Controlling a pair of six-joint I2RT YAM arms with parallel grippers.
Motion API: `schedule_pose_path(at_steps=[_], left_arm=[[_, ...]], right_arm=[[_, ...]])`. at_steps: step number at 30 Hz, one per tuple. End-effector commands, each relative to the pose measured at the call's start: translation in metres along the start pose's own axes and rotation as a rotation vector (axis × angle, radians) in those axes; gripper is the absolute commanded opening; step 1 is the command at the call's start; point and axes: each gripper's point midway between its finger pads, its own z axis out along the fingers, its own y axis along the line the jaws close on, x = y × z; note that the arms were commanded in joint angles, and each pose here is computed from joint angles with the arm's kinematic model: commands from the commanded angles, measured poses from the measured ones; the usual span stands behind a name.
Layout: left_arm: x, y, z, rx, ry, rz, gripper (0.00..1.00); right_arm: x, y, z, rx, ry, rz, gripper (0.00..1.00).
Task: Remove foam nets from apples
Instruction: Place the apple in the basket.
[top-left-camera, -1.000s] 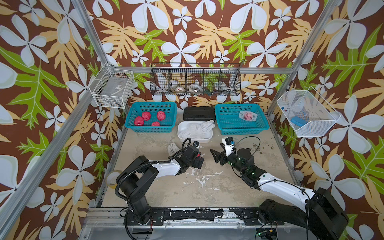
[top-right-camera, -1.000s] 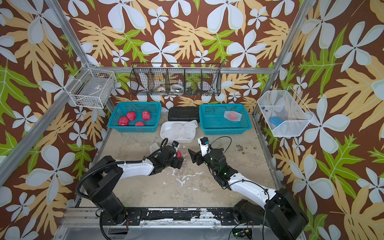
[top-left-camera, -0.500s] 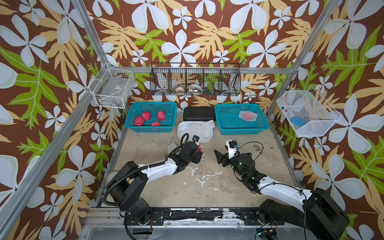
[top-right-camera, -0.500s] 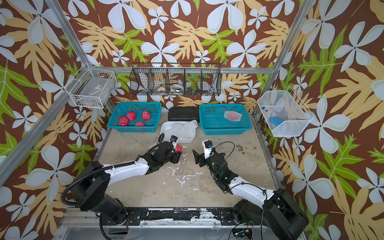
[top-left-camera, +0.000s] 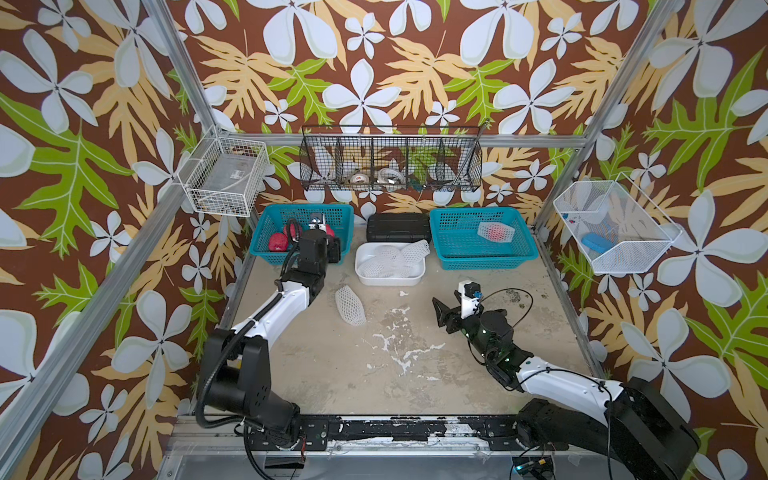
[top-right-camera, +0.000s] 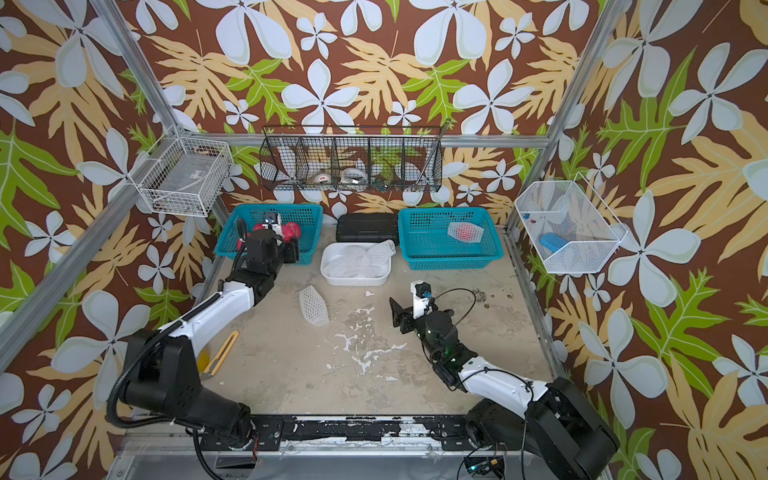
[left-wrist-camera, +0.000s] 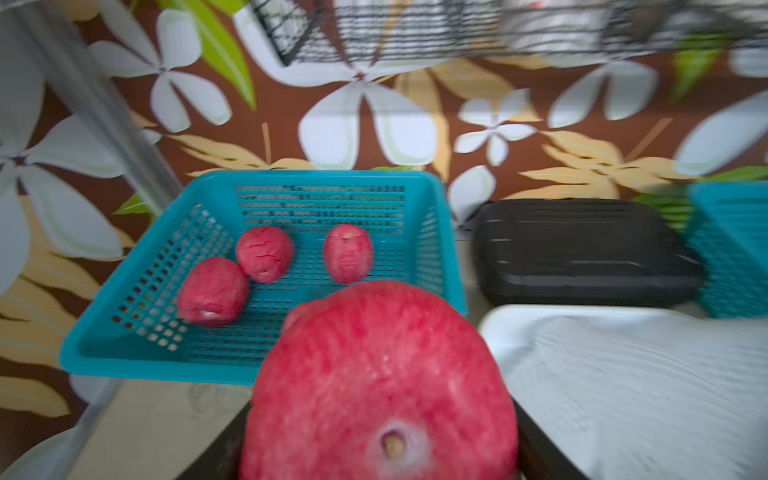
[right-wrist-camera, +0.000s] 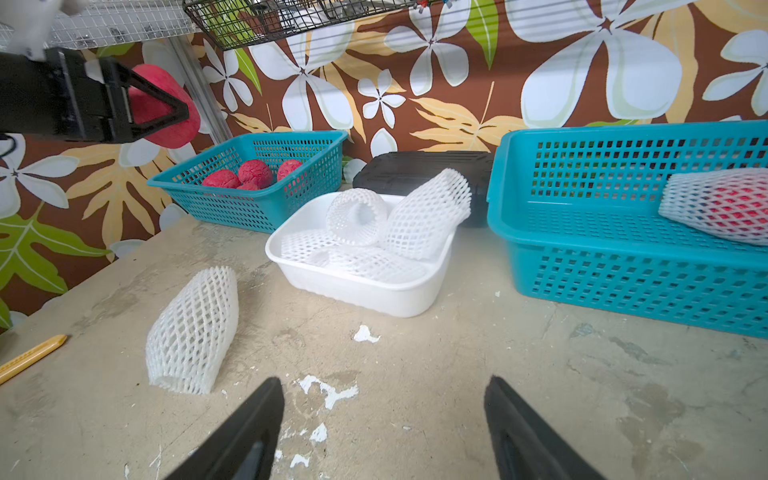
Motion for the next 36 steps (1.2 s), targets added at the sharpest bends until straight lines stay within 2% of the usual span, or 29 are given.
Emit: schedule_pose_path(at_steps=[1, 8, 16, 24, 27, 31, 32, 33, 36], left_arm=[[-0.015, 0.025, 0.033, -0.032, -0.029, 0.022, 0.67], [-0.001, 0.032, 0.109, -0.040, 0.065, 0.106, 0.67], [0.036, 0.013, 0.156, 0.033, 0.149, 0.097, 0.67], [0.068, 0.002, 0.177, 0.074, 0.215, 0.089, 0.69], [0.075, 0.000, 0.181, 0.078, 0.233, 0.093, 0.73], [0.073, -0.002, 0.181, 0.077, 0.240, 0.100, 0.85], [0.070, -0.002, 0.179, 0.077, 0.239, 0.103, 0.90], [0.066, -0.002, 0.177, 0.076, 0.235, 0.102, 0.99], [0.052, -0.005, 0.166, 0.091, 0.218, 0.093, 1.00]], right_arm=[[-0.011, 0.005, 0.000, -0.020, -0.037, 0.015, 0.79], [-0.013, 0.006, -0.001, -0.027, -0.041, 0.021, 0.79], [-0.012, 0.005, -0.001, -0.023, -0.041, 0.021, 0.79], [-0.013, 0.005, -0.001, -0.022, -0.043, 0.023, 0.79], [-0.013, 0.004, -0.001, -0.016, -0.044, 0.027, 0.79], [-0.012, 0.005, 0.000, -0.020, -0.038, 0.026, 0.79], [-0.012, 0.004, 0.000, -0.018, -0.038, 0.026, 0.79], [-0.012, 0.004, 0.000, -0.014, -0.037, 0.026, 0.79], [-0.012, 0.003, 0.000, -0.010, -0.038, 0.024, 0.79]])
